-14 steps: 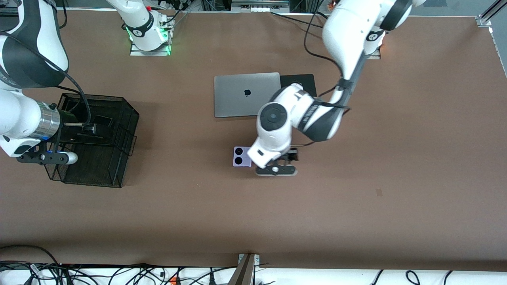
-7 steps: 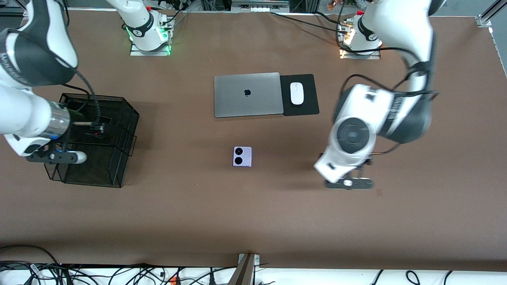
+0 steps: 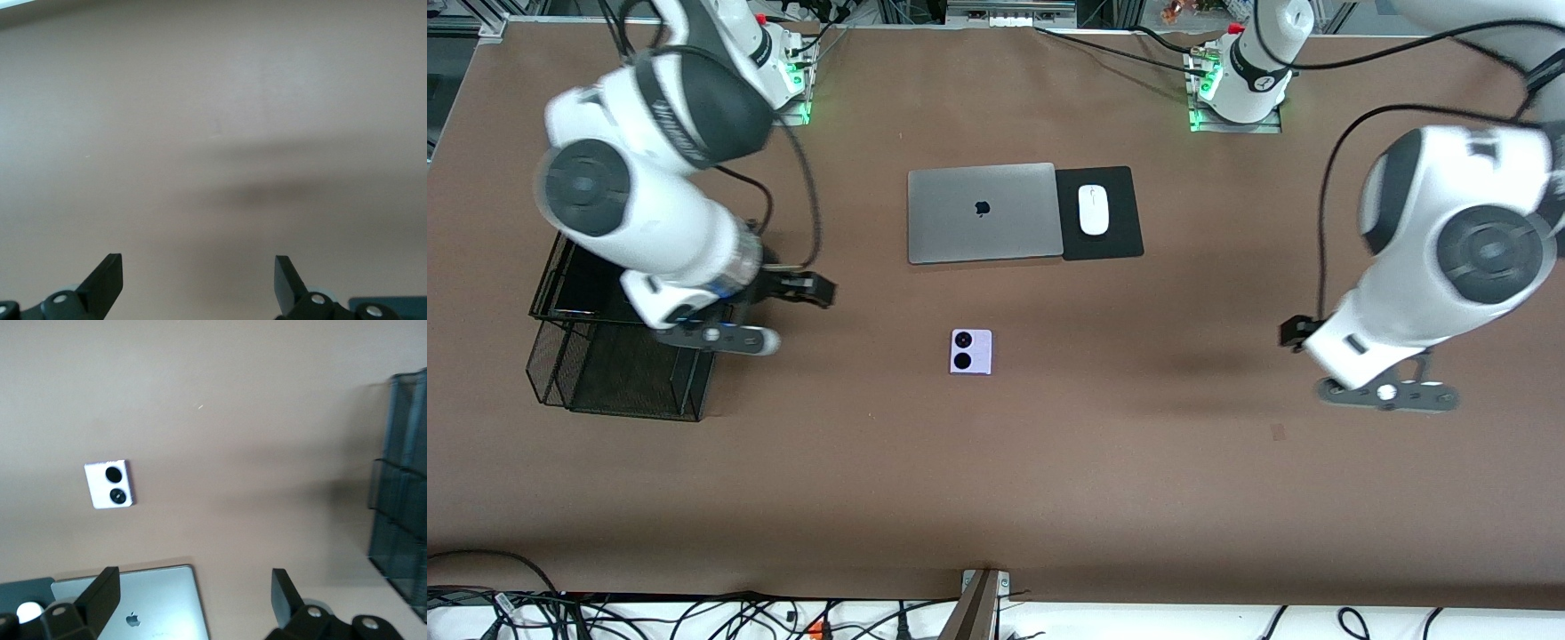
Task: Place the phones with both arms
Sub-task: 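Raise the left gripper away while the right gripper reaches the white phone, then lower the right gripper and grasp the white phone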
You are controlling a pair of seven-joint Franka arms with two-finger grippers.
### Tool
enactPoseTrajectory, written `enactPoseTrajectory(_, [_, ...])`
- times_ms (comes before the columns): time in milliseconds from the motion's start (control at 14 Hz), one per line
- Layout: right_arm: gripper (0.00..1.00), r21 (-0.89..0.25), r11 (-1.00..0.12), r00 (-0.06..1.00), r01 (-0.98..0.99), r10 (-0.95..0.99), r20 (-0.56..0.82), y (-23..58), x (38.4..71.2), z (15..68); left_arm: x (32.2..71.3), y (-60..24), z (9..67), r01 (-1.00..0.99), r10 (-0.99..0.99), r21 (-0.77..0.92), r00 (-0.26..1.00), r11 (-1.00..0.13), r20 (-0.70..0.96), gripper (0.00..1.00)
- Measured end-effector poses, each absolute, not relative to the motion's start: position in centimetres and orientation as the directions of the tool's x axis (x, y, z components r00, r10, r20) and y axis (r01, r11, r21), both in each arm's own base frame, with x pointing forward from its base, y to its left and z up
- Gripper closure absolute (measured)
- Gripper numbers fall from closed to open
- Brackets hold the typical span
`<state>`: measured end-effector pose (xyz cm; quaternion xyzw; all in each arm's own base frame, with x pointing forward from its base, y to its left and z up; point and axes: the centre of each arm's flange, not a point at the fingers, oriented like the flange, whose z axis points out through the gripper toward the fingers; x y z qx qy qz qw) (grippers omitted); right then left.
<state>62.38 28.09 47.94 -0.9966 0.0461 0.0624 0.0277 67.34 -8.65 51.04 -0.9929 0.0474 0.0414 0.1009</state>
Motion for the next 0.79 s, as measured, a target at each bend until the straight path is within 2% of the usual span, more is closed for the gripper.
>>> enactPoseTrajectory(215, [0.00, -0.058, -0.998, 0.990, -0.028, -0.020, -0.140, 34.5, 60.8, 43.5, 65.4, -4.7, 54.5, -0.083, -0.074, -0.151, 0.995, -0.985, -0.069, 0.00])
enactPoseTrajectory(501, [0.00, -0.117, -0.989, 0.993, -0.087, -0.076, -0.092, 39.2, 61.4, 36.6, 61.7, -3.0, 58.1, -0.082, -0.078, -0.112, 0.996, -0.990, -0.043, 0.00])
enactPoseTrajectory(788, [0.00, -0.169, -0.981, 0.996, -0.091, -0.087, -0.030, 45.3, 59.8, 29.4, 57.8, -2.4, 61.6, -0.083, -0.083, -0.094, 0.997, -0.992, -0.005, 0.00])
